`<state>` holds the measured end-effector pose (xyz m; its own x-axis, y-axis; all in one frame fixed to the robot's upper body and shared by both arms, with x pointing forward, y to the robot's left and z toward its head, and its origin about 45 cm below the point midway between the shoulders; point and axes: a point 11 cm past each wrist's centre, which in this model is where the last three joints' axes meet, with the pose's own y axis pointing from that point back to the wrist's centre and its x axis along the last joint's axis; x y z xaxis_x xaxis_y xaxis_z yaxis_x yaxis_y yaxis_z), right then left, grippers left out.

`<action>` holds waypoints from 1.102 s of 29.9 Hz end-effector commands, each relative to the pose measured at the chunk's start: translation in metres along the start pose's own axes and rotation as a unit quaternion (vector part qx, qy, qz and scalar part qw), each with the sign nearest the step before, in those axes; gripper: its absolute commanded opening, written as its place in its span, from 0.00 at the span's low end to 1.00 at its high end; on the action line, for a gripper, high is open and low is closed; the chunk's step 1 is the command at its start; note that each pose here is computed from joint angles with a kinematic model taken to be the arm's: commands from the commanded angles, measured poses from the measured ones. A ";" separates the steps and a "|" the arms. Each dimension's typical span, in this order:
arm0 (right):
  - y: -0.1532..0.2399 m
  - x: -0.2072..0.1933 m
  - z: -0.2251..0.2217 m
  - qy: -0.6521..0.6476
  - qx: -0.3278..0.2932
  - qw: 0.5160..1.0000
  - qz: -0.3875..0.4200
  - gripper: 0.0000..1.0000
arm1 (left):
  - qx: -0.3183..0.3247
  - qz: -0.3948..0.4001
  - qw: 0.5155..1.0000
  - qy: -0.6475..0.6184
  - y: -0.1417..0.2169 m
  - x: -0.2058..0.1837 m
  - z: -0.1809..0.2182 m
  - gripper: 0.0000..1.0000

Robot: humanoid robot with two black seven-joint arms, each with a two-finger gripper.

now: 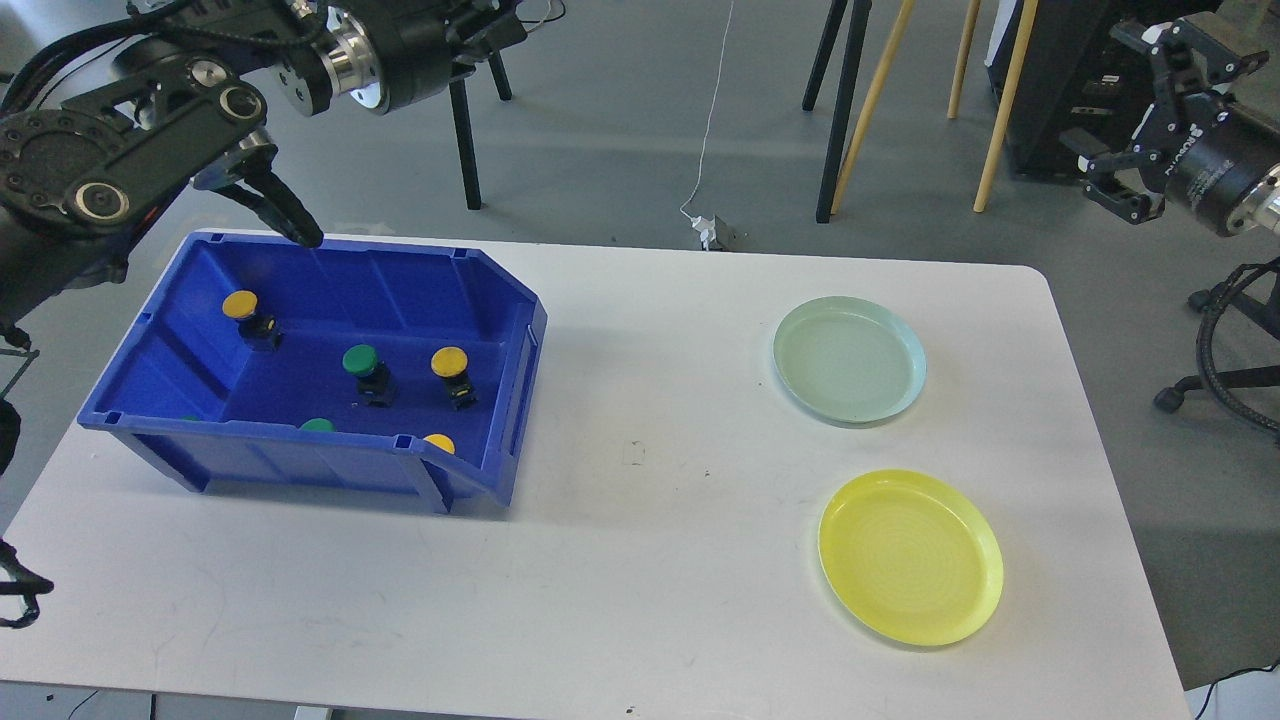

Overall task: Pass button and place on color plate
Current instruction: 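Reach the left gripper down into the blue bin toward a green button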

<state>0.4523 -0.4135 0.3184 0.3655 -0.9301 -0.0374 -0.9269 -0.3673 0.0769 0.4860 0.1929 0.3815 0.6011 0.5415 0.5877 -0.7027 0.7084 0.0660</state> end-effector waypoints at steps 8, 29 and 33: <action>-0.005 -0.003 -0.012 -0.018 0.049 0.999 0.000 0.99 | -0.065 0.016 0.997 0.048 0.010 0.028 0.023 1.00; 0.078 0.049 0.018 0.046 -0.033 0.997 0.053 0.99 | 0.030 -0.054 0.998 -0.012 0.063 -0.007 -0.031 1.00; 0.086 0.058 0.009 0.054 -0.027 0.996 0.063 0.99 | 0.130 -0.098 0.976 -0.146 0.092 -0.025 -0.061 1.00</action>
<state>0.3957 -0.4921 0.3083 0.2671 -0.9609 0.0733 -0.9571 -0.2556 0.1364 0.4444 0.2572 0.3485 0.6443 0.3856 0.6605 -0.6732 0.6956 0.2506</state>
